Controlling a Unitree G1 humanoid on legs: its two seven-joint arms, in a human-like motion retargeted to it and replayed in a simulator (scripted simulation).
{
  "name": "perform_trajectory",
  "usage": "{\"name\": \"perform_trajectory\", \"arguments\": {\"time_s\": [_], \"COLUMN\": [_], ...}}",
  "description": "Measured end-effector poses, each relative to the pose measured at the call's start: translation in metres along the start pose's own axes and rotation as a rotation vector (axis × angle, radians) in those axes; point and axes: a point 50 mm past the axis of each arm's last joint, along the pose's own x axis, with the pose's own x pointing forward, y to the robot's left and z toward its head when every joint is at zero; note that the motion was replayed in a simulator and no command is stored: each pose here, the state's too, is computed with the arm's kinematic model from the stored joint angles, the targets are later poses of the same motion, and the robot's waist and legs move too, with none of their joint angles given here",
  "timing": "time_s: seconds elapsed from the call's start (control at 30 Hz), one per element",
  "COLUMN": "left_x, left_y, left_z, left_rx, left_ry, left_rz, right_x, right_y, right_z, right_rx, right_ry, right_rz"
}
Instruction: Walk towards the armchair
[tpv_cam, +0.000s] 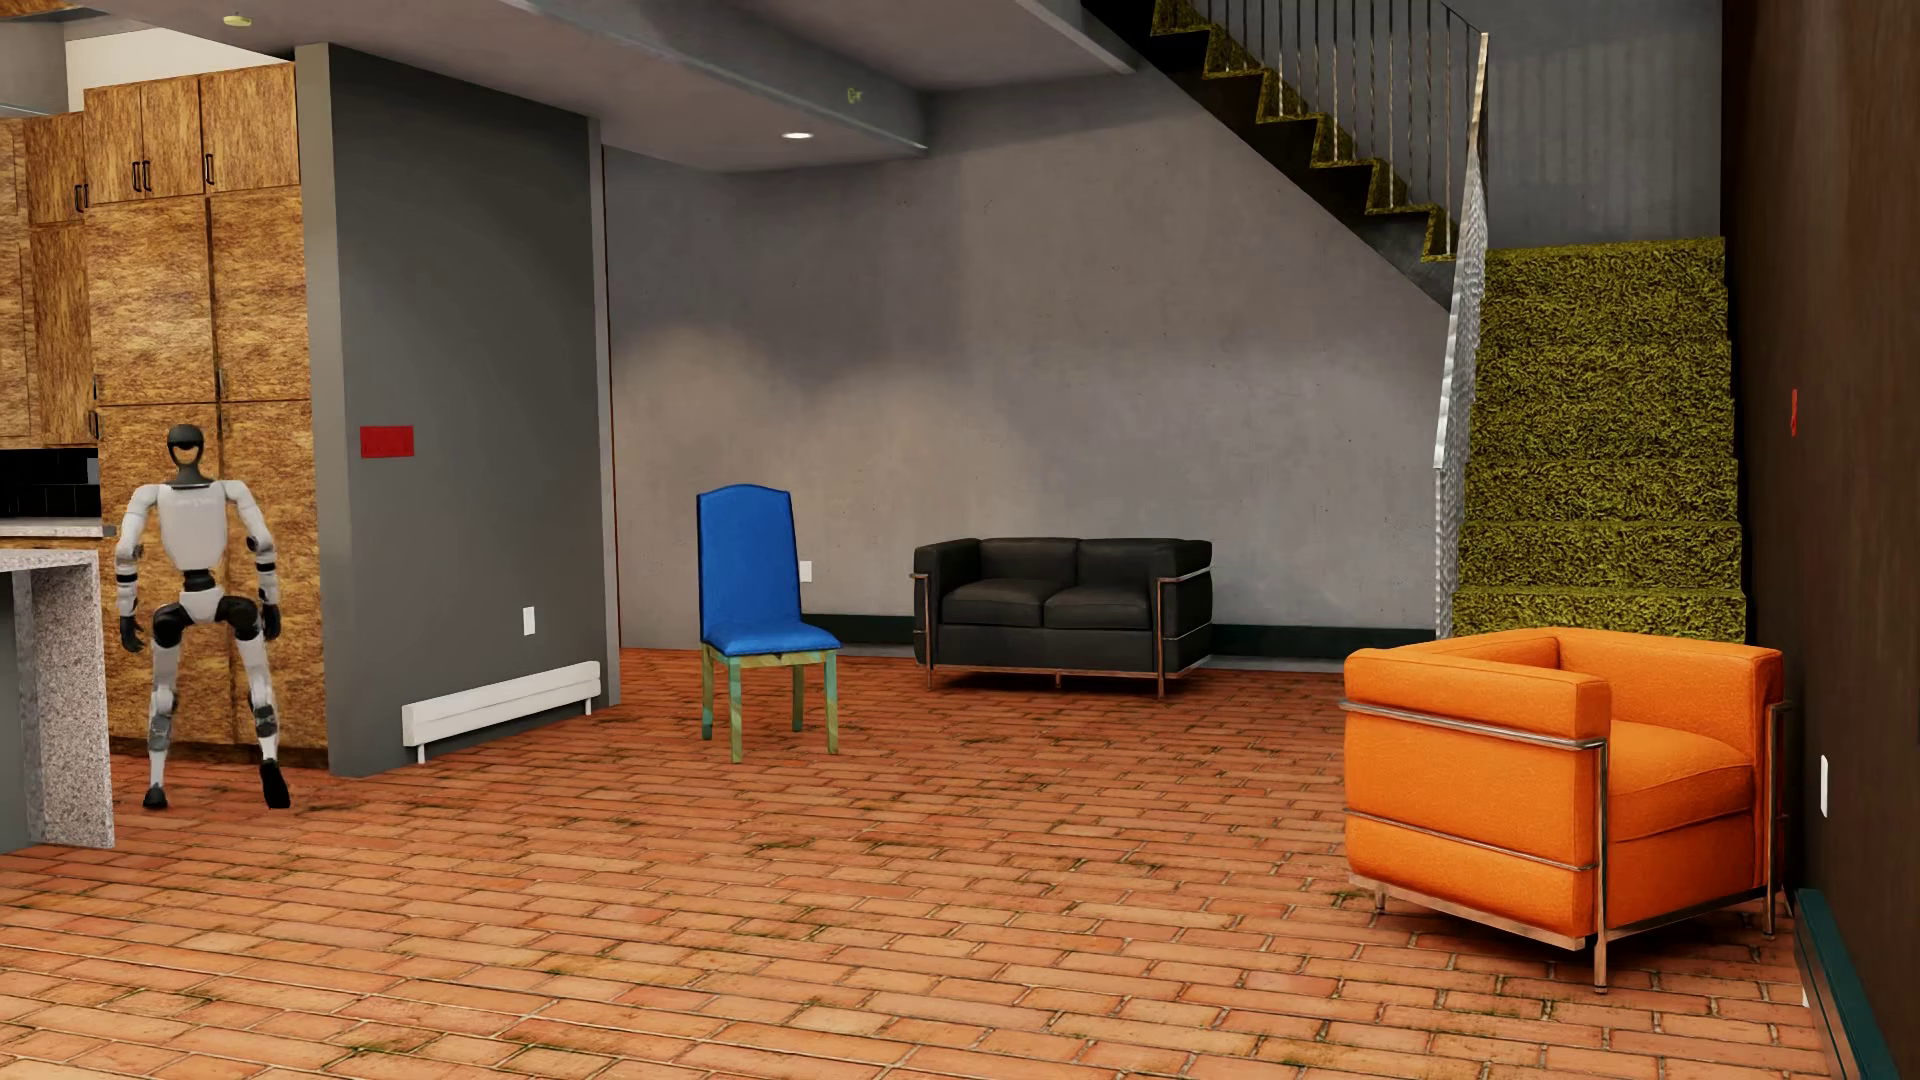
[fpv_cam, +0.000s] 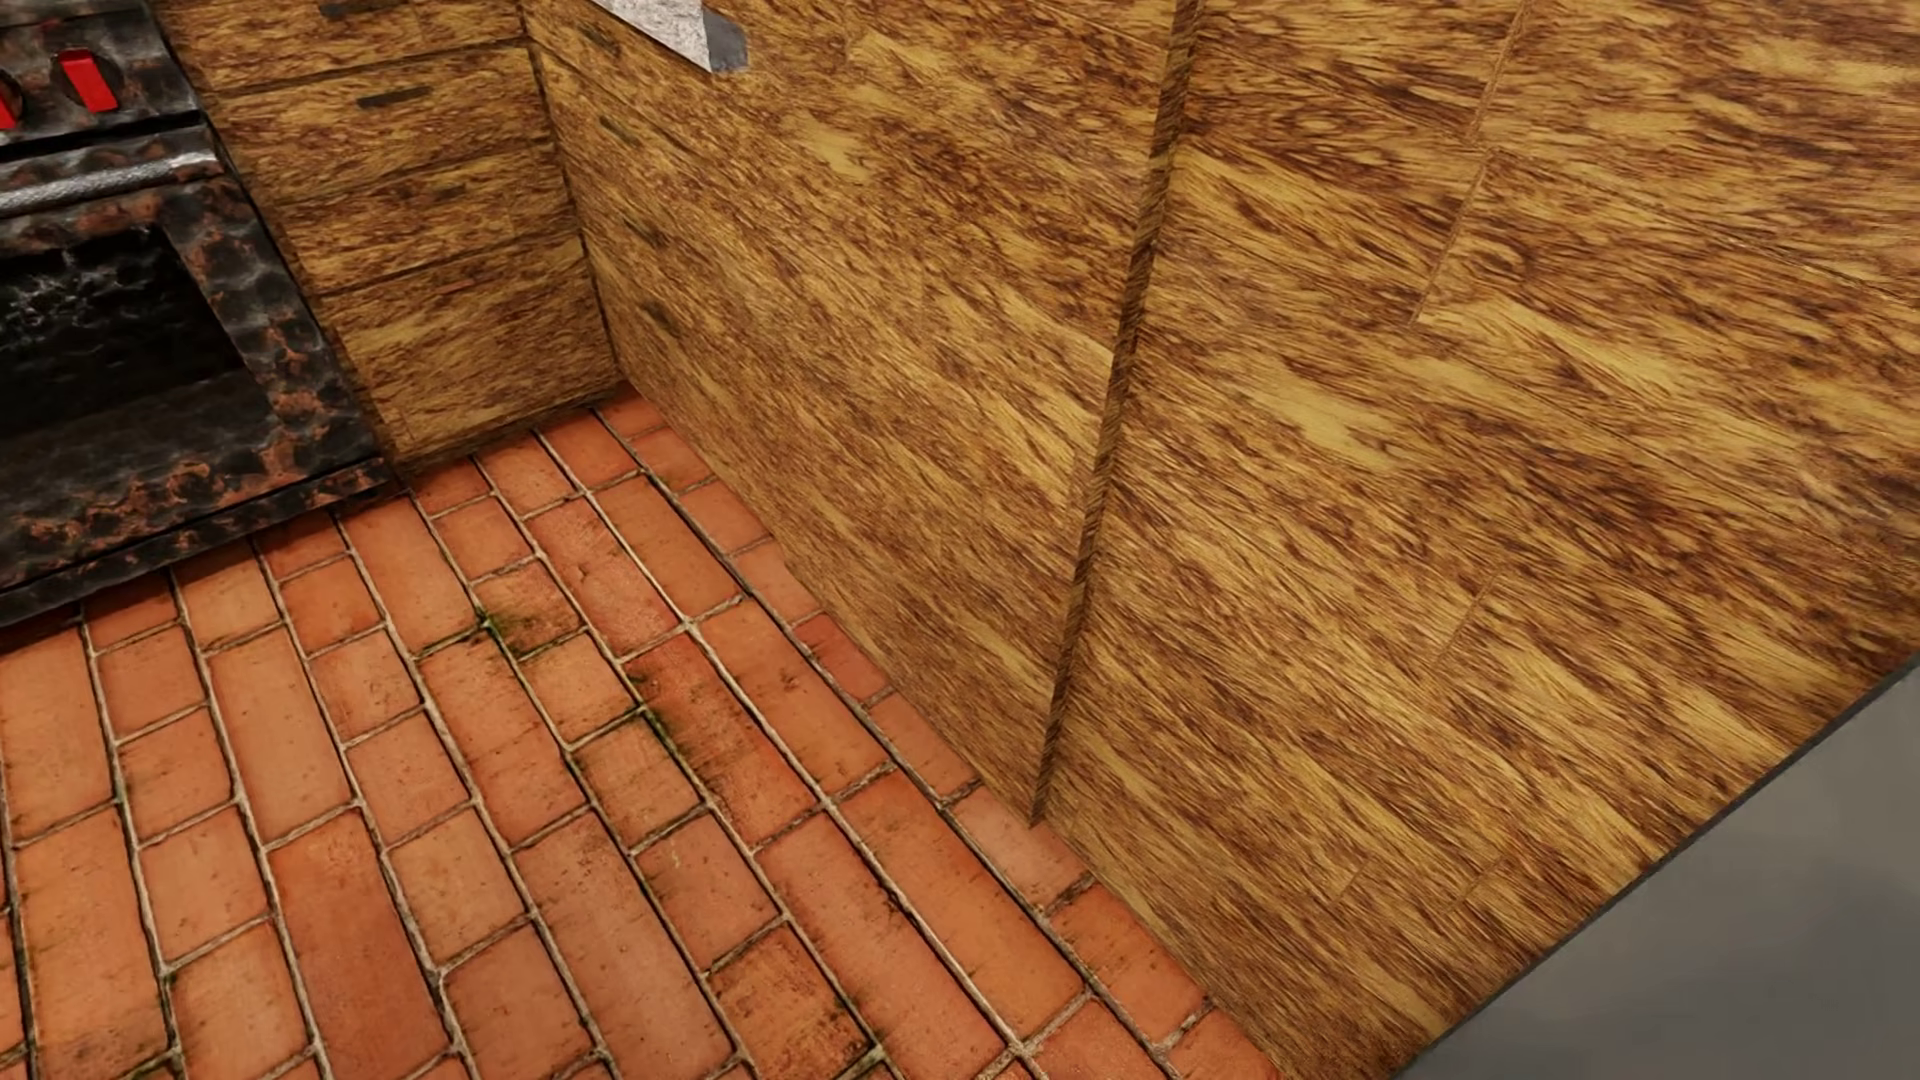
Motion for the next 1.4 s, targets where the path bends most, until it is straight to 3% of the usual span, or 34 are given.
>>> {"name": "perform_trajectory", "arguments": {"time_s": [0.23, 0.43, 0.63, 0.93, 1.17, 1.27, 1.4], "left_x": [-0.013, -0.012, -0.005, -0.009, -0.003, -0.001, -0.012], "left_y": [0.091, 0.092, 0.078, 0.072, 0.050, 0.036, -0.002], "left_z": [0.001, -0.001, 0.022, 0.105, 0.060, 0.015, -0.036], "left_rx": [-0.219, -0.153, -0.110, -0.009, -0.057, -0.096, -0.048], "left_ry": [-0.034, -0.012, -0.087, -0.392, -0.238, -0.064, 0.113], "left_rz": [0.323, 0.300, 0.247, 0.204, 0.156, 0.129, 0.015], "right_x": [-0.012, -0.009, -0.006, -0.010, -0.012, -0.004, -0.003], "right_y": [-0.022, -0.043, -0.036, 0.021, 0.031, 0.005, -0.054], "right_z": [-0.024, 0.002, 0.011, -0.019, -0.025, -0.007, 0.067], "right_rx": [0.013, 0.053, 0.056, -0.009, 0.017, 0.022, 0.025], "right_ry": [0.042, -0.046, -0.071, 0.026, 0.049, 0.002, -0.248], "right_rz": [-0.063, -0.130, -0.112, 0.056, 0.075, 0.005, -0.147]}}
